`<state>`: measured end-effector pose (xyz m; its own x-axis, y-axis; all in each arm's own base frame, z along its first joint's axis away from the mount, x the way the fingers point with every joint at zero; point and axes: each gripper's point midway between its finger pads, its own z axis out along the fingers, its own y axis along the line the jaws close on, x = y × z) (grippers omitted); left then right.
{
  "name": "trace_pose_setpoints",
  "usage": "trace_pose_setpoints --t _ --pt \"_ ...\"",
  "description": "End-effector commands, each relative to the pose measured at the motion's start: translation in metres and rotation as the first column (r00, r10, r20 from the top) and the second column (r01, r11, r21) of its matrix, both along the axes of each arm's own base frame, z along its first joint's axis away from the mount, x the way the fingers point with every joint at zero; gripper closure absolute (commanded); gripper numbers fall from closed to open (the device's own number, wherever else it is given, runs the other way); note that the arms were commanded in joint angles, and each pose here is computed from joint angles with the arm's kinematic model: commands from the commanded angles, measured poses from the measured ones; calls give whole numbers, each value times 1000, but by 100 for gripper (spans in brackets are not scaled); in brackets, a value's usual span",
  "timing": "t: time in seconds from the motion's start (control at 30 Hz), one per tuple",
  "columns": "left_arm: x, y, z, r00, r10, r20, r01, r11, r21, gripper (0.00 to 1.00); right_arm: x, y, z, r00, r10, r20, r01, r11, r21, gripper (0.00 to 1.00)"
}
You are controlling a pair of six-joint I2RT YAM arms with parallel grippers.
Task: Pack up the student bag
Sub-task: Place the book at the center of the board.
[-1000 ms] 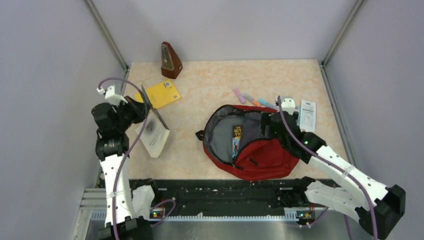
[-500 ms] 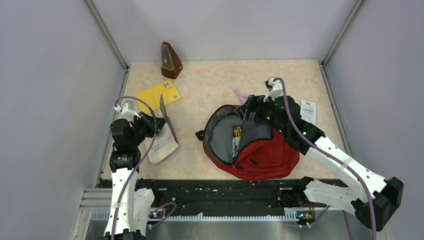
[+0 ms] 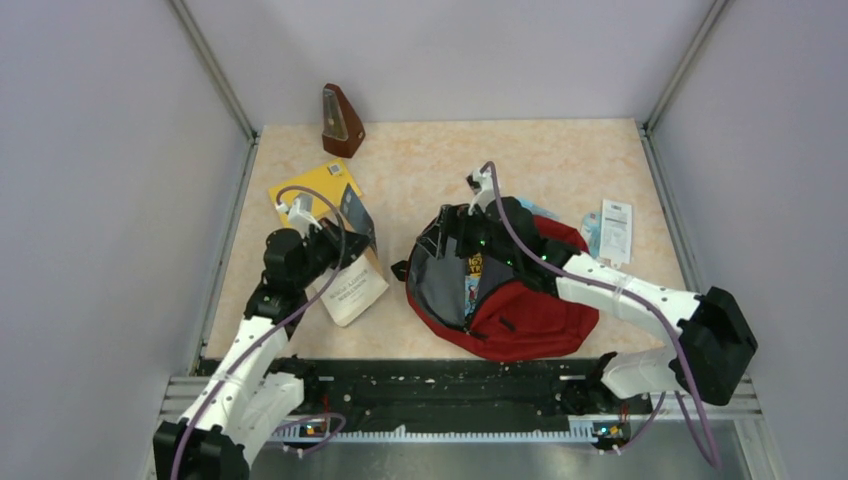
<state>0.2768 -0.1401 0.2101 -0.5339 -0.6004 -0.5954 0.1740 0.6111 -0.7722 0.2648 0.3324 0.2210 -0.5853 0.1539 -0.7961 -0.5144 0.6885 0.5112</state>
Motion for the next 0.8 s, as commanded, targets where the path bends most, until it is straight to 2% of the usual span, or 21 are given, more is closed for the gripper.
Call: trace_pose_setpoints --t 0.0,0.1,0.2,0.33,0.6,0.7,0.77 --pt "12 -7 37 989 40 139 -32 998 -57 100 4 18 12 999 16 36 -18 997 75 13" --pt "12 4 19 991 108 82 -105 994 -44 100 -7 41 3 979 120 167 -121 993 -4 12" --pt "9 11 9 988 149 38 -148 988 -40 100 -22 63 -13 928 204 311 -184 978 -94 11" --pt "5 11 9 988 150 22 -149 987 -54 100 -28 85 -29 879 262 398 -225 964 -140 11" --pt "-2 15 11 984 177 10 -175 982 -69 100 -18 138 -55 801 309 512 -219 948 -230 12" --pt "-5 15 9 984 178 -8 -178 981 -75 100 -8 154 -66 788 293 542 -169 949 -267 13" --pt "-7 16 12 983 181 -9 -181 980 -85 100 6 159 -68 792 245 559 -101 956 -277 18"
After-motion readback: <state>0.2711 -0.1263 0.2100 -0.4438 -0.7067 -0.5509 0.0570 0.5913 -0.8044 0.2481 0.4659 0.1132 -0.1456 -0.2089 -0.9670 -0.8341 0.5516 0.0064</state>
